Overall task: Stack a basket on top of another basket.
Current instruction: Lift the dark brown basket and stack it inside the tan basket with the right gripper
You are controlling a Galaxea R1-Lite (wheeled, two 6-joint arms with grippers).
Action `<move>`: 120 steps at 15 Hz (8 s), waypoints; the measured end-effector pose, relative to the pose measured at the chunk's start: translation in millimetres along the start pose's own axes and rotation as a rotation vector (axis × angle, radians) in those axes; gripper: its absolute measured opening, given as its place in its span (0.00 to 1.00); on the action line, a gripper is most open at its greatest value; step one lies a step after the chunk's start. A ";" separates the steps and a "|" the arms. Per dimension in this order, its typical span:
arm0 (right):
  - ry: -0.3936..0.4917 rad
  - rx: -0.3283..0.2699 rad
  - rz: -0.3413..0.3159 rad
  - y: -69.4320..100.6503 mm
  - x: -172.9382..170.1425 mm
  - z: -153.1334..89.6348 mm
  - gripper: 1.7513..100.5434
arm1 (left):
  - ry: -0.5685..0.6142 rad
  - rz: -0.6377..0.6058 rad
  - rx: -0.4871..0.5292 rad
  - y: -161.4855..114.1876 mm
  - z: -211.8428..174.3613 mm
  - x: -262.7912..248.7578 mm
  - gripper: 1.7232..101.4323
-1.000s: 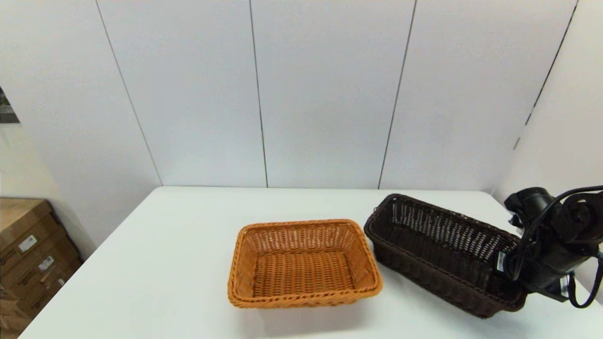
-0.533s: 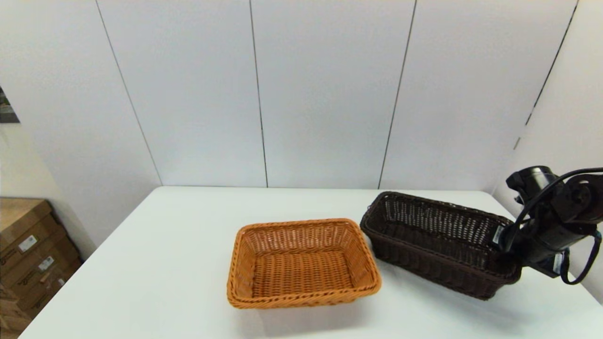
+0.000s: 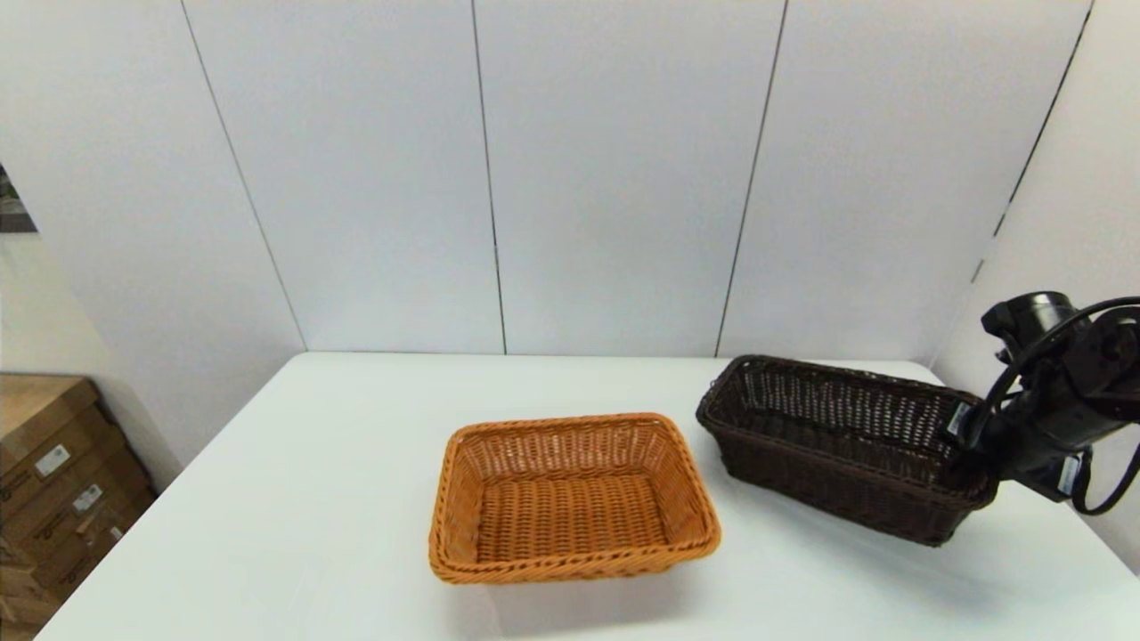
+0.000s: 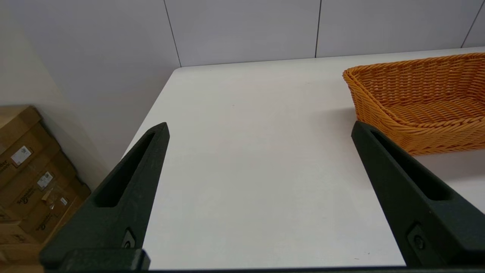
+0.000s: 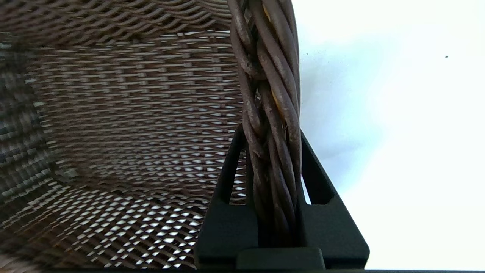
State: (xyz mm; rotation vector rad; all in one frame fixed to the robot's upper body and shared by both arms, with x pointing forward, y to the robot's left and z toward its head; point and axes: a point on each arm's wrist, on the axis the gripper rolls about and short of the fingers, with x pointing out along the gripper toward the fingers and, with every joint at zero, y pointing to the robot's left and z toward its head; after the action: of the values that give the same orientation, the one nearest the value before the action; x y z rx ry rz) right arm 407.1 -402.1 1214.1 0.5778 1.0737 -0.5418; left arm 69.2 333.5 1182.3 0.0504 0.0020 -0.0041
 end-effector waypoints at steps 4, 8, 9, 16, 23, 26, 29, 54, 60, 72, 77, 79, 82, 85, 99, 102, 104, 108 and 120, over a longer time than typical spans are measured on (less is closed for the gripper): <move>0.029 0.049 0.071 -8.6 -15.7 14.4 0.14 | 0.000 0.000 0.000 0.0 0.0 0.0 0.96; 0.088 0.094 0.178 -18.7 -33.0 23.3 0.14 | 0.000 0.000 0.000 0.0 0.0 0.0 0.96; 0.109 0.102 0.206 -20.5 -37.3 24.0 0.14 | 0.000 0.000 0.000 0.0 0.0 0.0 0.96; 0.289 0.070 0.462 -5.4 -83.4 20.0 0.14 | 0.000 0.000 0.000 0.0 0.0 0.0 0.96; 0.390 -0.143 0.525 55.4 -103.9 -20.4 0.14 | 0.000 0.000 0.000 0.0 0.0 0.0 0.96; 0.427 -0.213 0.552 82.7 -114.7 -42.1 0.14 | 0.000 0.000 0.000 0.0 0.0 0.0 0.96; 0.453 -0.282 0.577 103.6 -124.9 -62.4 0.14 | 0.000 0.000 0.000 0.0 0.0 0.0 0.96; 0.350 -0.551 0.519 195.0 -120.1 -126.2 0.14 | 0.000 0.000 0.000 0.0 0.0 0.0 0.96; 0.331 -0.550 0.504 204.5 -104.3 -118.0 0.14 | 0.000 0.001 0.000 0.0 0.0 0.0 0.96; 0.336 -0.597 0.475 211.6 -71.8 -106.4 0.14 | 0.000 0.000 0.000 0.0 0.0 0.0 0.96; 0.346 -0.597 0.479 217.8 -65.0 -107.7 0.14 | 0.000 0.001 0.000 0.0 0.0 0.0 0.96; 0.352 -0.596 0.472 218.9 -60.6 -108.2 0.14 | 0.000 0.000 0.000 0.0 0.0 0.0 0.96; 0.362 -0.597 0.460 220.6 -53.5 -109.5 0.14 | 0.000 0.000 0.000 0.0 0.0 0.0 0.96; 0.374 -0.592 0.452 221.4 -48.4 -110.6 0.14 | 0.000 0.000 0.000 0.0 0.0 0.0 0.96; 0.396 -0.547 0.427 214.5 -34.1 -98.7 0.14 | 0.000 0.000 0.000 0.0 0.0 0.0 0.96; 0.414 -0.537 0.450 212.8 -33.2 -94.2 0.14 | 0.000 0.000 0.000 0.0 0.0 0.0 0.96; 0.410 -0.535 0.451 212.3 -32.8 -92.7 0.14 | 0.000 0.000 0.000 0.0 0.0 0.0 0.96; 0.393 -0.536 0.469 212.4 -31.2 -92.7 0.14 | 0.000 0.000 0.000 0.0 0.0 0.0 0.96; 0.384 -0.540 0.525 200.6 -39.2 -101.6 0.14 | 0.000 0.000 0.000 0.0 0.0 0.0 0.96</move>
State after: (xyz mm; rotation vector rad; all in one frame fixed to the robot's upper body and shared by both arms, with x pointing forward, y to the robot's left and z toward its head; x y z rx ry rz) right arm 459.2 -182.5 1247.6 0.4625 1.3034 0.3294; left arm 69.2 333.5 1182.4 0.0500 0.0016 -0.0041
